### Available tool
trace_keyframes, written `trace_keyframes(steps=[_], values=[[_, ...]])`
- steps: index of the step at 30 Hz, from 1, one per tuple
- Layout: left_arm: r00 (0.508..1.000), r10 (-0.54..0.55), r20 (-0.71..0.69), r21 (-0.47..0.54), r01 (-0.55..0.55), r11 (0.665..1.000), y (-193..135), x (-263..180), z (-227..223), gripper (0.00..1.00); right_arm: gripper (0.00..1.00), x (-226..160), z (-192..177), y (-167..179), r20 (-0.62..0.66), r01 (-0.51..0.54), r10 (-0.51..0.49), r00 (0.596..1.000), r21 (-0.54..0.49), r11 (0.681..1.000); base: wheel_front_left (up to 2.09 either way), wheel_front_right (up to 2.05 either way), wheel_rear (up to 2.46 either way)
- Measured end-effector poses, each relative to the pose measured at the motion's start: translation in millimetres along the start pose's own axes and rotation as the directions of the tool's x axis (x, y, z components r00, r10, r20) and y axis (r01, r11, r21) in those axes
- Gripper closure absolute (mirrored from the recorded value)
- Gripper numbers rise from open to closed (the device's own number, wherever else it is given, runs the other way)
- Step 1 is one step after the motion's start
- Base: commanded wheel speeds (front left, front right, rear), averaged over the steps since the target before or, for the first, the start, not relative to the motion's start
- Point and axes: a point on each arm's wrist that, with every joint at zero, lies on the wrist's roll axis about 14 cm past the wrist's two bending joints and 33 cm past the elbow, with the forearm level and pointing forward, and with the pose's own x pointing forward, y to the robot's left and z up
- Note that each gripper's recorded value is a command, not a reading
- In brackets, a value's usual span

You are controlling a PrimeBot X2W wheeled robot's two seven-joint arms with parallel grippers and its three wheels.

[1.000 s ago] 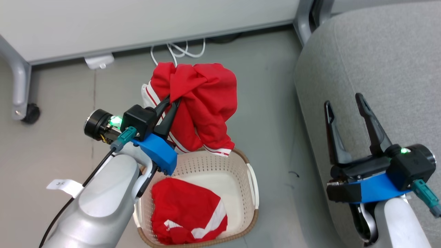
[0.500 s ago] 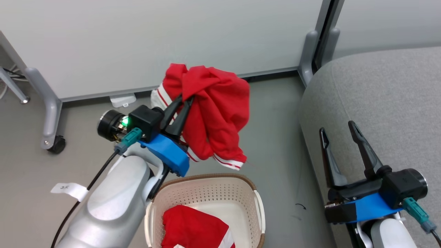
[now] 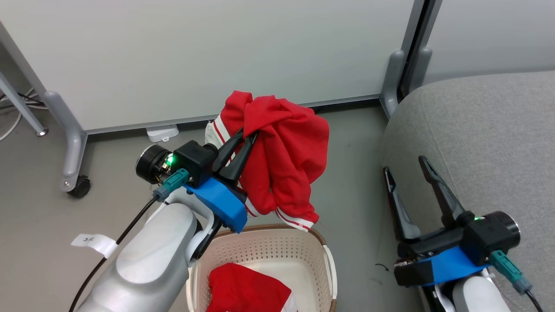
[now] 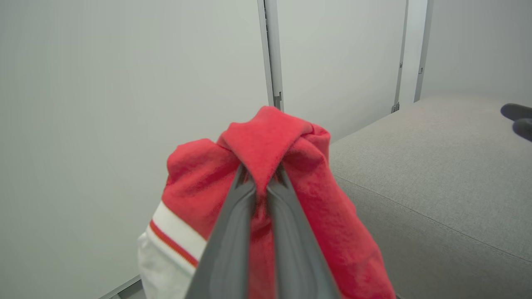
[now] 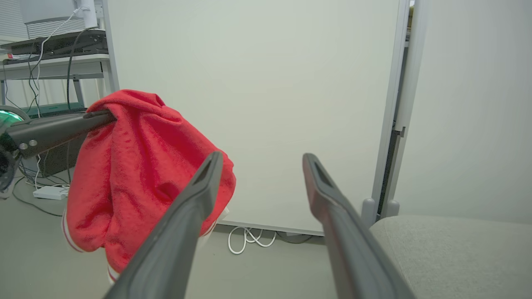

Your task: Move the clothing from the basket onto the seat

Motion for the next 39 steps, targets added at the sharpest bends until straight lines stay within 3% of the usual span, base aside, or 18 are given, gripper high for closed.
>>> trace_keyframes(steps=[7,16,22,34,39], values=[[1.000,-0.004,-0.004,-0.004,0.004,1.000,0.6,0.7,-2.1,1.00,0.00,21.9,18.3,34.8,0.062,-0.117,0.119,0.991,-0.024,0.993,0.00,0.00,0.00],[1.000,-0.012,0.000,-0.001,0.012,1.000,-0.3,3.7,-1.2,1.00,0.00,49.8,30.6,85.5,0.103,-0.283,0.287,0.952,-0.048,0.958,0.00,0.00,0.00],[1.000,-0.022,0.002,0.003,0.022,1.000,-3.9,5.5,-0.6,1.00,0.00,58.9,12.6,103.8,0.045,-0.348,0.351,0.935,-0.061,0.935,0.00,0.00,0.00],[0.999,-0.046,0.016,0.001,0.046,0.999,-12.2,10.9,3.8,1.00,0.00,65.1,-52.5,107.5,-0.174,-0.408,0.388,0.905,-0.095,0.908,0.00,0.00,0.00],[0.998,-0.058,0.029,0.001,0.058,0.998,-18.2,11.2,8.3,1.00,0.00,68.3,-63.5,106.8,-0.220,-0.423,0.392,0.893,-0.119,0.898,0.00,0.00,0.00]])
